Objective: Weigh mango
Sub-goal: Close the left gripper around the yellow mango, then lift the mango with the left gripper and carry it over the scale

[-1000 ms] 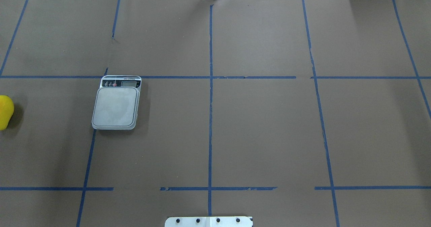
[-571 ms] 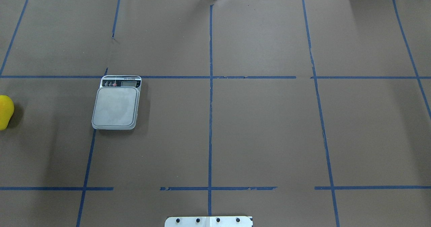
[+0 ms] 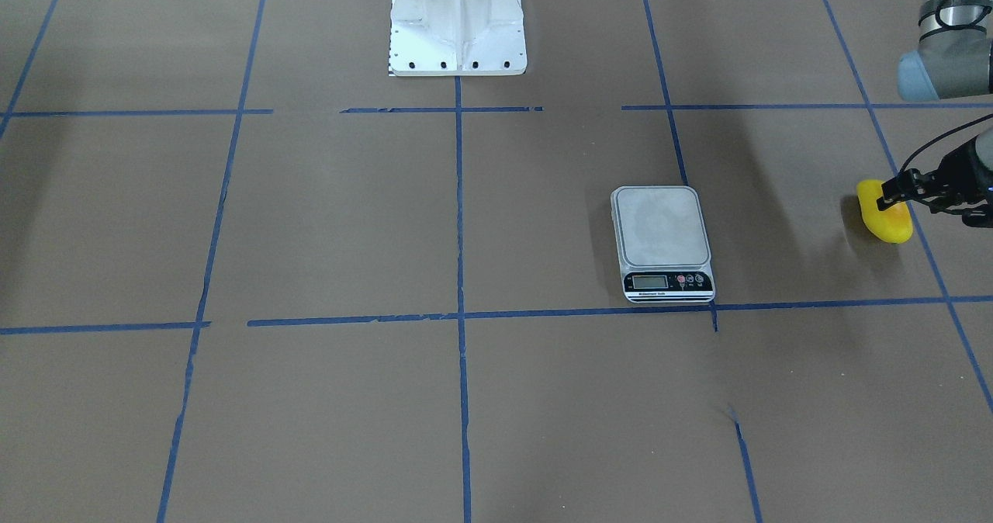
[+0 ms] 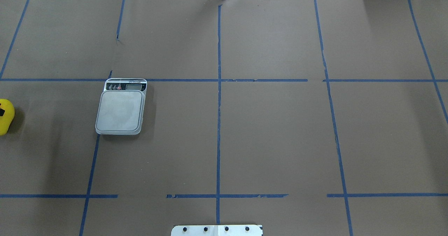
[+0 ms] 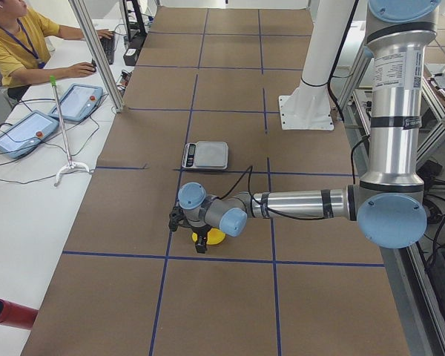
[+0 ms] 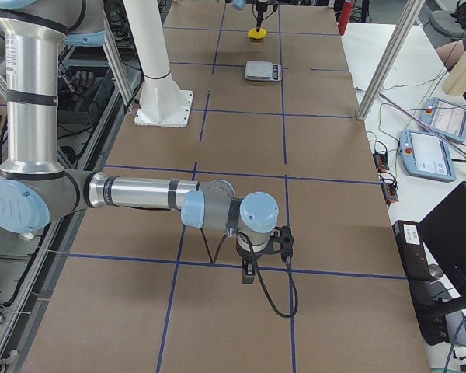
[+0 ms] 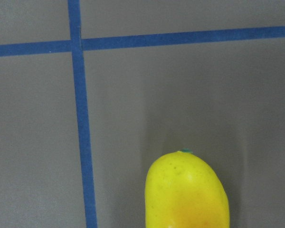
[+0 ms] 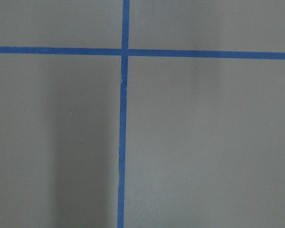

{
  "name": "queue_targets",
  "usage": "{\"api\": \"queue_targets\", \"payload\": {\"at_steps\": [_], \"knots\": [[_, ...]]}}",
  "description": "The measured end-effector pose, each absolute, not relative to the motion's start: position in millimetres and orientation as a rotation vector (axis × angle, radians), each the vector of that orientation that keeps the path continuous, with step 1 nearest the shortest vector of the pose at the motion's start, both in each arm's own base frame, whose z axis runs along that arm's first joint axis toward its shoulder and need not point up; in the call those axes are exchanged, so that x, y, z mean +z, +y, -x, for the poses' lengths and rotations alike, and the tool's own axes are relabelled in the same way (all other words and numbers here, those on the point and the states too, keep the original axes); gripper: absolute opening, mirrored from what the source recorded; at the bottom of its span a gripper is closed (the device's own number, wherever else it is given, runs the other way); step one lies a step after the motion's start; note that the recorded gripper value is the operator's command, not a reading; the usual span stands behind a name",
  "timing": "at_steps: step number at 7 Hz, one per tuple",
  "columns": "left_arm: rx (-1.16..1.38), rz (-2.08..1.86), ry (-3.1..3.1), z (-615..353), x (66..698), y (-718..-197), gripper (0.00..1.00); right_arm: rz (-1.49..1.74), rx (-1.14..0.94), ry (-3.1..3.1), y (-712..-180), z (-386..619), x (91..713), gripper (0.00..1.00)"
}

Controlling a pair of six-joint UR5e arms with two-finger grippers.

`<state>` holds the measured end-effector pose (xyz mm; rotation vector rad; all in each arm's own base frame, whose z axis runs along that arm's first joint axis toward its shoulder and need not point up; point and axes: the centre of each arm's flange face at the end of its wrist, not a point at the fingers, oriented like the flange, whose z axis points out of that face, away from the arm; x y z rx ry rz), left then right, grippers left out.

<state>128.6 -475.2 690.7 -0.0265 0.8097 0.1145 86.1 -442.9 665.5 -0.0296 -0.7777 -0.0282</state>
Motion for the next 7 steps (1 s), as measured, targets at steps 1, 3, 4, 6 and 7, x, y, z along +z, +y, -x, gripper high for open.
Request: {"api": "queue_targets", "payload": {"at_steps": [1,3,4,6,7], "knots": [[0.126,0.034,0.81,-135.6,691.7,-474.3,0.16,0.029,-0.028,-0.778,-443.0,-86.1,665.3,1.0],[0.139,0.033,0.813,-143.7,686.4,-476.2,0.0,0.029,-0.028,-0.778,-443.2,-86.2,665.2,1.0],[0.117,0.024,0.822,-146.8,669.8,-481.1,0.0,0.029,-0.028,-0.778,-443.0,-86.1,665.3,1.0],[-0.078,0.034,0.874,-158.9,588.6,-499.4,0.0,0.03,-0.028,-0.778,-442.8,-86.1,665.5,1.0],[-0.163,0.047,0.916,-177.5,539.0,-505.6,0.0,0.03,-0.028,-0.778,-442.8,-86.1,665.5,1.0]]}}
